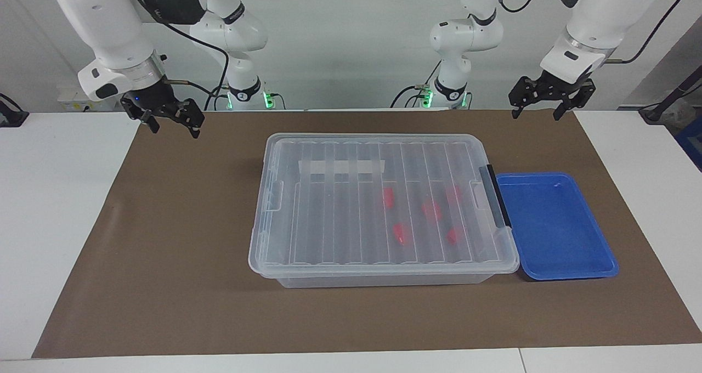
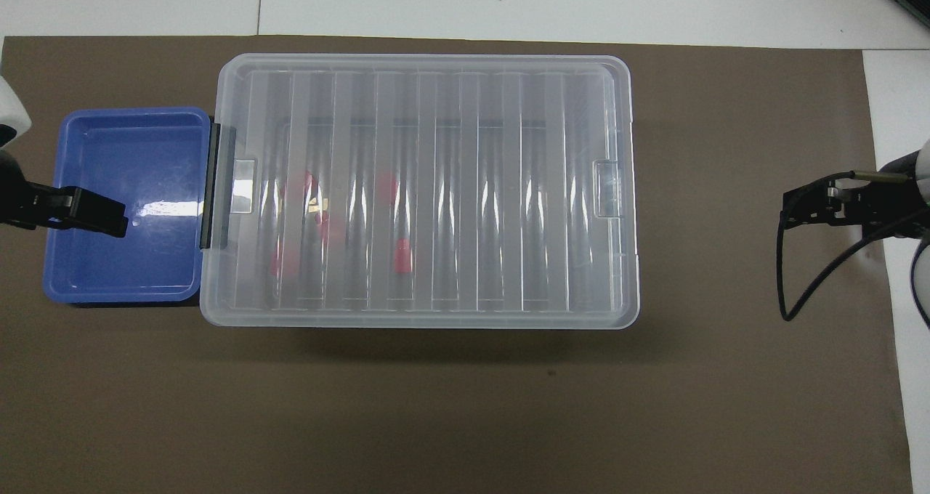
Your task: Place red block in blue tray from box
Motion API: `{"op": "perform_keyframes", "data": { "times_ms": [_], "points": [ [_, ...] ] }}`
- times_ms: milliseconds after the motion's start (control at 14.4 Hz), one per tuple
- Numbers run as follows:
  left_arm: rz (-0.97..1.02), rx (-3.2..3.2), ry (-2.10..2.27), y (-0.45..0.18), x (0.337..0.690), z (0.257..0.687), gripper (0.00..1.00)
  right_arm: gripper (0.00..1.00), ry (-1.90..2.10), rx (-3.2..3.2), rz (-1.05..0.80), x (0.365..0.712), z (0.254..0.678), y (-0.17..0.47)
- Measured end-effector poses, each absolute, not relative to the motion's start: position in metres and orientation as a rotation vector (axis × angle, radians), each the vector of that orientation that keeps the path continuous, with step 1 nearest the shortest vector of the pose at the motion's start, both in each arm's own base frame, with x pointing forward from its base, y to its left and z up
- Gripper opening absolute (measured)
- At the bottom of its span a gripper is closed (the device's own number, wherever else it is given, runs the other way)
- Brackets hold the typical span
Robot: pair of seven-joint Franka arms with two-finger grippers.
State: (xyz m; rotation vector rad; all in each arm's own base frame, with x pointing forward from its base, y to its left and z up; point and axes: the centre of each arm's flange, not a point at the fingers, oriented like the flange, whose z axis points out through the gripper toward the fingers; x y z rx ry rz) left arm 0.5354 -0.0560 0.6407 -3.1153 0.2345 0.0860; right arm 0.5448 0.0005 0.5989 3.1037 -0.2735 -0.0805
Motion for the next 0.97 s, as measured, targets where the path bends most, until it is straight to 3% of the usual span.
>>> {"op": "perform_keyframes", "data": {
  "times_ms": [556,972],
  "points": [
    [0.086,-3.115,0.234,-0.056,0.535,0.641,1.00,1.00,-0.286,3.103,-0.074,0.545,0.599,-0.004],
    [0.086,-3.115,0.234,-0.056,0.535,0.641,1.00,0.97,-0.256,3.117,0.097,0.559,0.590,0.013]
  ]
}}
